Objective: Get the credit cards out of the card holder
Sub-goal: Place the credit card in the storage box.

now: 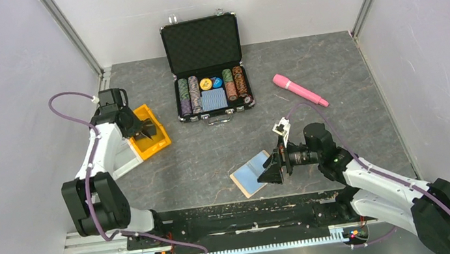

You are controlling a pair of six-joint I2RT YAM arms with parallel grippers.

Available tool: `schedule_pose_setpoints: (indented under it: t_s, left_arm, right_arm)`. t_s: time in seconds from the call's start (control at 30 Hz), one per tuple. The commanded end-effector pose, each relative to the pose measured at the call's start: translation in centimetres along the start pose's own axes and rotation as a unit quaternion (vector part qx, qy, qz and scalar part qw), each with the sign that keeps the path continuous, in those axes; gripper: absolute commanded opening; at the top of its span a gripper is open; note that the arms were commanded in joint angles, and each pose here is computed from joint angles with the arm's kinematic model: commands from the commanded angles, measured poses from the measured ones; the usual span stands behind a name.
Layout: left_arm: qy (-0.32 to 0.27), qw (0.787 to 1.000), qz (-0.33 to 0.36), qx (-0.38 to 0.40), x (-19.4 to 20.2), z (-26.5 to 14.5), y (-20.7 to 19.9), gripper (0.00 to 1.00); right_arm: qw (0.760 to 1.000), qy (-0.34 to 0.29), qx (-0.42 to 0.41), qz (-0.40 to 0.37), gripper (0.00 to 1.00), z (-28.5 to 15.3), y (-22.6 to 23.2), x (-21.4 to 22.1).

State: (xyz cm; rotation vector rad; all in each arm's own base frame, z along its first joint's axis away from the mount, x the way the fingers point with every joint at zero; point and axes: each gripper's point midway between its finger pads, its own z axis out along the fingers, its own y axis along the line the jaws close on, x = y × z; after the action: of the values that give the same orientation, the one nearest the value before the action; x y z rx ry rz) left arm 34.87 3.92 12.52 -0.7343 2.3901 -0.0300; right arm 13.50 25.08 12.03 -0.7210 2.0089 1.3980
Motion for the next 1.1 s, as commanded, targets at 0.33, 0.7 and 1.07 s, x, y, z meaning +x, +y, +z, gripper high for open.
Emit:
schedule_pose_setpoints:
  t_s: [0.33,0.7,1.07]
  left_arm:
    - [0.004,0.999,0.037,0.015,-1.9,1.7,-1.3,0.02]
    - [-0.008,0.998,0.054,0.024,-4.1,2.6,-2.4,0.02]
    - [-0.007,0.997,0.069,0.031,-3.8,0.9,-2.2,0.02]
  right_arm:
    - [0.999,-0.024,-0.011,-0.031,0.98,-0.1,1.0,-2.4]
    - [0.999,-0.027,-0.008,-0.031,0.98,-0.2,0.9,-2.5]
    - [0.999,-0.028,-0.006,-0.031,0.98,-0.3,1.0,-2.7]
